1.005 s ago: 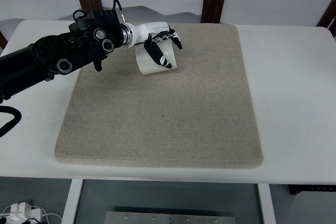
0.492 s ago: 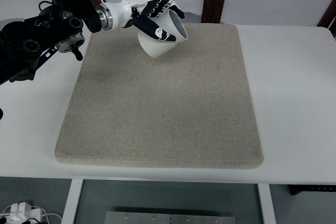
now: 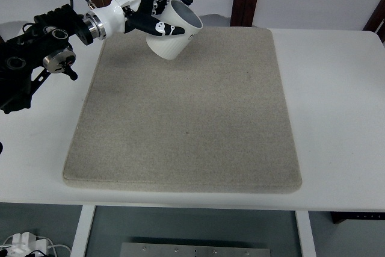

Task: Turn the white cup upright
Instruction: 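Lift the cup with the left hand and rotate it opening-up, then lower the upright cup onto the board with the left hand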

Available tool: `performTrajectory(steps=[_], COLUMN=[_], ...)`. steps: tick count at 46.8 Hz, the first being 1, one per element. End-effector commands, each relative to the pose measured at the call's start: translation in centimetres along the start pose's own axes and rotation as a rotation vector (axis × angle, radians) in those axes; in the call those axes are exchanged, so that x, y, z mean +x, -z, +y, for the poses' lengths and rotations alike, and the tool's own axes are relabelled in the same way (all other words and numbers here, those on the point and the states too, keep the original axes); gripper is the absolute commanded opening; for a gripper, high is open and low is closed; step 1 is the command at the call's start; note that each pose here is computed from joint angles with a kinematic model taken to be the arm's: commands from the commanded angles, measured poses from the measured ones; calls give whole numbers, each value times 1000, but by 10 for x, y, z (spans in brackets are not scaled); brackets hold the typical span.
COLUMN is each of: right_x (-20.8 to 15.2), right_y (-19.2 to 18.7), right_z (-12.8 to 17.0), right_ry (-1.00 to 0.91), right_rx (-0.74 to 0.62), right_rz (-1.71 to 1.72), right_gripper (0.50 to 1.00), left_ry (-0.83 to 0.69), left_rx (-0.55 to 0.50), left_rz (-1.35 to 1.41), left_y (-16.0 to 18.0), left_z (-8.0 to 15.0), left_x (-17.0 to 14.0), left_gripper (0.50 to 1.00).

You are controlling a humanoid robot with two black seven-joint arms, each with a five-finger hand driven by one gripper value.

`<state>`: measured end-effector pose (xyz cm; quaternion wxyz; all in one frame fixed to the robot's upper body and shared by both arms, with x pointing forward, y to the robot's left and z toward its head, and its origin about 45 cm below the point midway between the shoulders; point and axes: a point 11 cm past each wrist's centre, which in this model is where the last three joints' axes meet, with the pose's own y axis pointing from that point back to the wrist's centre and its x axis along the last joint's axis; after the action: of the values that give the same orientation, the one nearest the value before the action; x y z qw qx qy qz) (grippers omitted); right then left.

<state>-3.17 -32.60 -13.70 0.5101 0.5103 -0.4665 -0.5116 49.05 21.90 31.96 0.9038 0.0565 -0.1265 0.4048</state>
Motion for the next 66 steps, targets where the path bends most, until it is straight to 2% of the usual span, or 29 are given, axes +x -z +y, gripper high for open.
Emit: performTrajectory(steps=[1, 30, 47, 66], right_x=[0, 0, 0, 0], right_y=[0, 0, 0, 0], right_z=[0, 0, 0, 0], right_ry=[0, 0, 0, 0], right_rx=[0, 0, 0, 0], right_rz=[1, 1, 1, -1], right_gripper=[952, 952, 952, 952], left_ry=[-11, -93, -136, -106], left_rx=[-16, -209, -160, -93], left_rz=[14, 162, 201, 180], left_y=[1, 9, 38, 61], left_z=[3, 30, 39, 42], left_x=[5, 34, 33, 17], left_gripper=[638, 649, 653, 656])
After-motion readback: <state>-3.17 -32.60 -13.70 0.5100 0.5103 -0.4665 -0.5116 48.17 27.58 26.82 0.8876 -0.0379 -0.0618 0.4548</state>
